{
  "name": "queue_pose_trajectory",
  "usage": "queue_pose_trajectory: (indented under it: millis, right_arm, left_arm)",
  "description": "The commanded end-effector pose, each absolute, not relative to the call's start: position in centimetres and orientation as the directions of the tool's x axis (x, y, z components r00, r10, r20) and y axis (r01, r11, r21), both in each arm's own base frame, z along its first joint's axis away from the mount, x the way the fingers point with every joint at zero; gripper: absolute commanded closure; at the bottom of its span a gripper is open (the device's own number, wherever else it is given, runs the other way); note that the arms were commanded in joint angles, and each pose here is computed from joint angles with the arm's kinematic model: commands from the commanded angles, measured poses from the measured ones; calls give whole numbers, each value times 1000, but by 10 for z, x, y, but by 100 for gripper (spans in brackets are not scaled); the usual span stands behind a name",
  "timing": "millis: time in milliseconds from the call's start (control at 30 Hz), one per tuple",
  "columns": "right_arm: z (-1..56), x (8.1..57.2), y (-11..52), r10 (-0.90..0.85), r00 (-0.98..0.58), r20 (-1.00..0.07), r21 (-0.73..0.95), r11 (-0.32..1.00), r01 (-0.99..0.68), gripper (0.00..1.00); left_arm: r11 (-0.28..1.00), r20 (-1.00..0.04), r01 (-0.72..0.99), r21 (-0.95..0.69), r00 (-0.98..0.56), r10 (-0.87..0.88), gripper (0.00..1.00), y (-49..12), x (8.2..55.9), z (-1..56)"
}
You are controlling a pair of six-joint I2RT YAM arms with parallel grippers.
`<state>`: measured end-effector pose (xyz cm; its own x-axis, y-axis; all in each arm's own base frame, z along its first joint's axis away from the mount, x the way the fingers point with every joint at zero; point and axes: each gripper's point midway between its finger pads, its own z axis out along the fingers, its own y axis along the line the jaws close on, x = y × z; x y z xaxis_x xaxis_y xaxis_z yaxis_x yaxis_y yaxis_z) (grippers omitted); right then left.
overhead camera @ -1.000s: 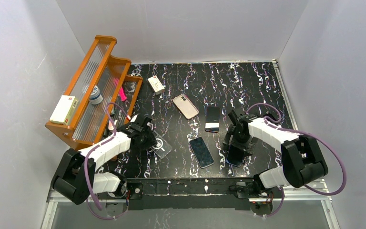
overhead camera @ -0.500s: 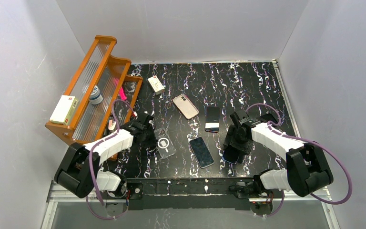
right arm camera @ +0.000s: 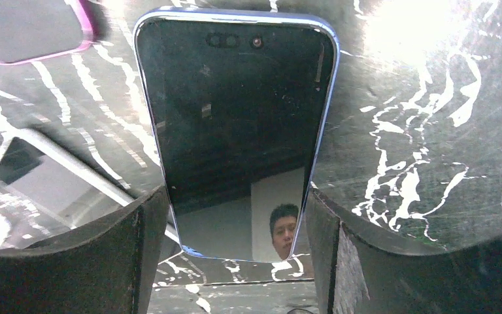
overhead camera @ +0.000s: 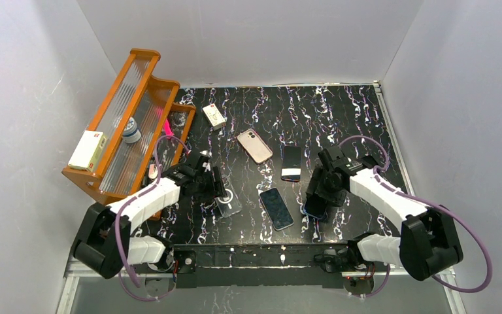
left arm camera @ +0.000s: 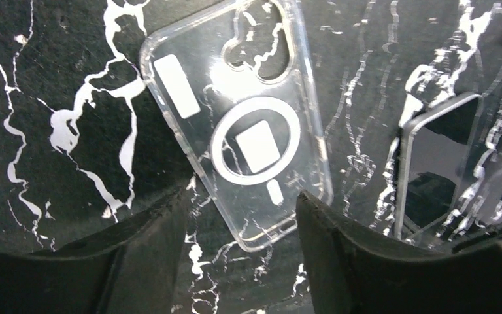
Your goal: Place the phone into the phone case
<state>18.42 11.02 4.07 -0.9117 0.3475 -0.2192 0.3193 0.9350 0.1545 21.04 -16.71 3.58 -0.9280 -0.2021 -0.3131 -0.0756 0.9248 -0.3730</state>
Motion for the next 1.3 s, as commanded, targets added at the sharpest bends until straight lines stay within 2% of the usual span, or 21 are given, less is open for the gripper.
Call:
queue_pose_trajectory:
  millis: [0,167,200,233,367,533,700,833,1267]
  right_arm:
    - [85,209,134,332,-892,-309,289,926,244,47]
    - [121,222,174,230,-897,-378,443,896,44,47]
    - [128,223,183,215,-893,-395,473,881,3,48]
    - [134,225,192,198,-890,-410,497,867,-36,48]
    - [151,225,232,131,-885,-446,561,811,-162,48]
    - [148,217,285,10,-880,-474,557,778,-291,49]
    - [155,200,347,-143,-826,-546,600,621,-504,47]
    - [150,200,378,-236,-763,-602,548,572,-610,47]
    - [119,202,445,-337,-786,-518,607,503,-615,47]
  left_arm:
    - [900,-382,-15,-437,-902,-201,38,-176,217,79]
    - [904,-497,11,-426,-839,-223,24,-165,227,127]
    - [904,-522,20,-427,-822,-228,9,-164,230,139]
    - [905,-544,26,-424,-807,-231,3,-161,231,149]
    - [923,-614,20,-384,-753,-239,2,-144,231,182]
    - [956,-707,-44,-291,-663,-246,2,-110,232,217]
    - [961,-775,-114,-251,-572,-270,2,-81,227,243]
    - [958,-805,-117,-262,-521,-284,2,-71,219,257]
    - [927,-853,-211,-311,-368,-370,2,-35,199,280]
